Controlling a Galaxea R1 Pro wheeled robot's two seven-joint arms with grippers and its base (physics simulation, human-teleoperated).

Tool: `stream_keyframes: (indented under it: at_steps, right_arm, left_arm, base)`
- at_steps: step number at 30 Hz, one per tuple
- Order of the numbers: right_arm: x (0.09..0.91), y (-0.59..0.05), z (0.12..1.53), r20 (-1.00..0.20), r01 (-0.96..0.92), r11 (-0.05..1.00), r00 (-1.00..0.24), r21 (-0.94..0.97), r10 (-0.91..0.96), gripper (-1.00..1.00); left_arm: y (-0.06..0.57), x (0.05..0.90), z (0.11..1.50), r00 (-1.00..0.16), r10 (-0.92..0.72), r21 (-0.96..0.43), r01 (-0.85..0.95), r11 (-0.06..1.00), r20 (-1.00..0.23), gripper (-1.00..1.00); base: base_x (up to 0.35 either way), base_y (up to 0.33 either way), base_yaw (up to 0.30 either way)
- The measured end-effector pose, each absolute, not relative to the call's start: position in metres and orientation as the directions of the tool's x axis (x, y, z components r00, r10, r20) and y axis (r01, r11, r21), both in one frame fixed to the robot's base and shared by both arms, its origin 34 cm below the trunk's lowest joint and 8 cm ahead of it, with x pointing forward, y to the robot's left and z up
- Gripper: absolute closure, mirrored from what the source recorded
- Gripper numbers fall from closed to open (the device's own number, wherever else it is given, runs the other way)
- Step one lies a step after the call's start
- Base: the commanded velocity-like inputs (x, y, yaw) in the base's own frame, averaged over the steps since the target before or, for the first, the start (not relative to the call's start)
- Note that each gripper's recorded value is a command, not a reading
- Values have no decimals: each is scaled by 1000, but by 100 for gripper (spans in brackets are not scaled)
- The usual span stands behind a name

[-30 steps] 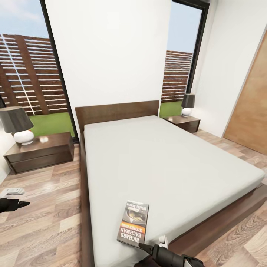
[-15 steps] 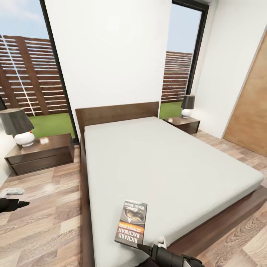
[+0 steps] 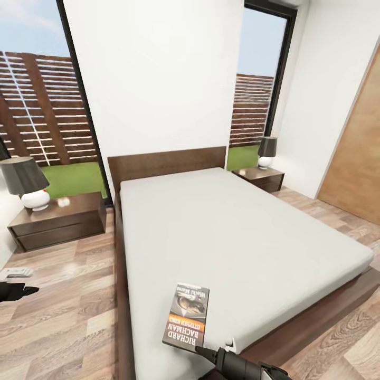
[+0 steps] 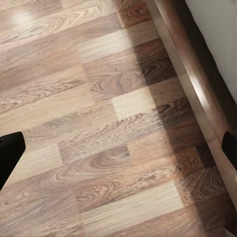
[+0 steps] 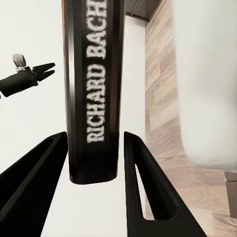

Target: In the bedroom, move the book from the bed onto either nightstand, and place the two sandals side by side next to the bed.

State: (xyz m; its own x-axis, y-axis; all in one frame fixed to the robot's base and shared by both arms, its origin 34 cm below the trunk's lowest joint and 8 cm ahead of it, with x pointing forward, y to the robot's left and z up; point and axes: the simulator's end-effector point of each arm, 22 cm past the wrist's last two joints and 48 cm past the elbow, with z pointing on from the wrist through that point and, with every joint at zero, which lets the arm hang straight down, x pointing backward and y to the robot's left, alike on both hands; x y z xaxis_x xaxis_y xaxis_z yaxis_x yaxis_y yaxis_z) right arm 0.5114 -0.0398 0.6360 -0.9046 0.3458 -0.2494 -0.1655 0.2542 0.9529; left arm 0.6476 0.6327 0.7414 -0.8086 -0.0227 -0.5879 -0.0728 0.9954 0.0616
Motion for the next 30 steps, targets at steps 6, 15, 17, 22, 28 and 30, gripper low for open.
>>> stream_keyframes:
  at_steps: [6,15,17,22,28,30]
  right_arm:
    - [513,-40,649,-266,-183,253,-899,950,348,100]
    - [515,-39,666,-286,-202,257,-892,945,350,100]
    - [516,-39,669,-287,-203,257,-891,945,351,100]
    - [516,-38,678,-289,-205,257,-891,944,351,100]
    - [516,-38,687,-290,-205,258,-890,944,353,100]
    - [516,-38,691,-289,-204,259,-890,944,353,100]
  left_arm:
    - [633,648,752,-808,-23,63,-74,995,-588,-100]
    - [633,650,768,-808,-24,63,-75,995,-589,-100]
    - [633,650,772,-808,-24,63,-75,995,-589,-100]
    - [633,650,780,-808,-24,62,-75,995,-589,-100]
    - [633,651,790,-807,-25,62,-76,995,-590,-100]
    - [633,651,794,-807,-26,61,-76,995,-590,-100]
  base:
    - [0,0,0]
    - [0,0,0]
    - [0,0,0]
    - [0,0,0]
    - [0,0,0]
    - [0,0,0]
